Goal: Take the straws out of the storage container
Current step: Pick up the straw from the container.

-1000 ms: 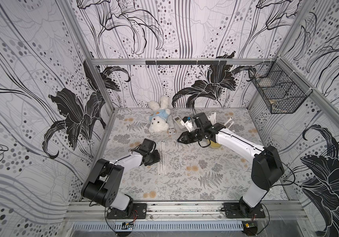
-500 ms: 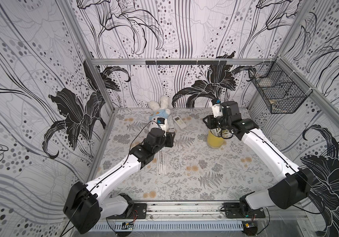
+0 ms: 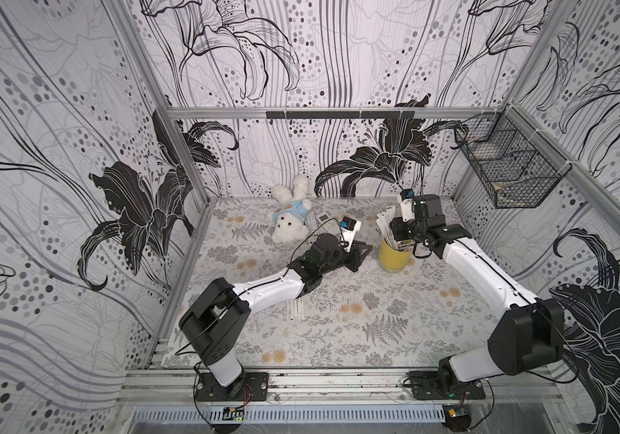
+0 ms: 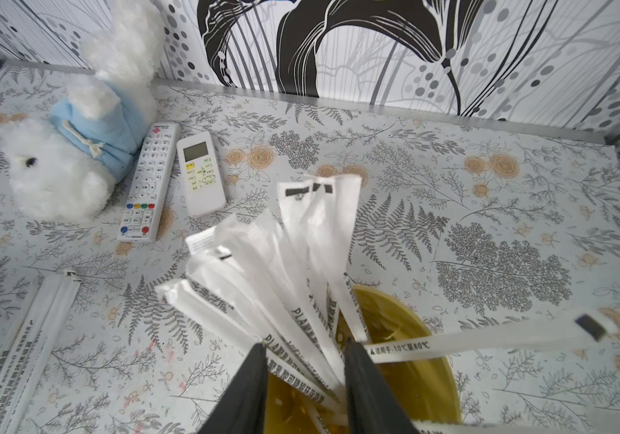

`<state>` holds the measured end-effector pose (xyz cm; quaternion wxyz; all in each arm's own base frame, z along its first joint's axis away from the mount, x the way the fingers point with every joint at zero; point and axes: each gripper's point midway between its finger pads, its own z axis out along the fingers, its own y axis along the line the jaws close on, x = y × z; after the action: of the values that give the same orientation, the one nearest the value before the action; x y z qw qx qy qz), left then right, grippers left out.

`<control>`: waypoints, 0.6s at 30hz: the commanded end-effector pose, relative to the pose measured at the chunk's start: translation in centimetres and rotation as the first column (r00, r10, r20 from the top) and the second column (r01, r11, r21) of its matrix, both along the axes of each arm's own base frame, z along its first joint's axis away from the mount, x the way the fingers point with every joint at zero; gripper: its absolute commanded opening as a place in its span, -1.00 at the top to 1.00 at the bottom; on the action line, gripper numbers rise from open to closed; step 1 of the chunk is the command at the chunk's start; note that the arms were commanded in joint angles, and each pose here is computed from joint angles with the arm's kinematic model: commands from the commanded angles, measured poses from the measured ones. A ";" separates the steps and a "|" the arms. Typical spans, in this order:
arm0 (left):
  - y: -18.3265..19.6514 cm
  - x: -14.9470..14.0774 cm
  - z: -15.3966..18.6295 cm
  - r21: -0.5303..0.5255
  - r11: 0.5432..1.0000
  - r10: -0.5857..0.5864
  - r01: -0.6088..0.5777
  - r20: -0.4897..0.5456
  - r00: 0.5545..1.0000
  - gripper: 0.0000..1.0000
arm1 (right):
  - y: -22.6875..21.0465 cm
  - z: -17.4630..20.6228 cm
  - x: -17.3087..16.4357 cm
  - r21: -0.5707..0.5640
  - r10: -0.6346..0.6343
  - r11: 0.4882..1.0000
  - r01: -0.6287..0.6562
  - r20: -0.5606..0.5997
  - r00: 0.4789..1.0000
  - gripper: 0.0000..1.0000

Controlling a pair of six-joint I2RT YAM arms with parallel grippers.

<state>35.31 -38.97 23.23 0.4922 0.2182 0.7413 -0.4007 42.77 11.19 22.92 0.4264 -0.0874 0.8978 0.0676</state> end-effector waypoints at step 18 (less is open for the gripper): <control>-3.4 1.2 3.6 -0.016 0.997 -0.068 0.071 0.138 0.988 0.39 | -2.0 -1.3 3.4 -0.058 -0.076 0.995 0.077 0.011 0.997 0.31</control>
<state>36.23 -42.15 25.36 0.5088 0.2549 0.7075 -0.4190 45.13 9.78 20.52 0.4118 -0.0674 0.9079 0.0404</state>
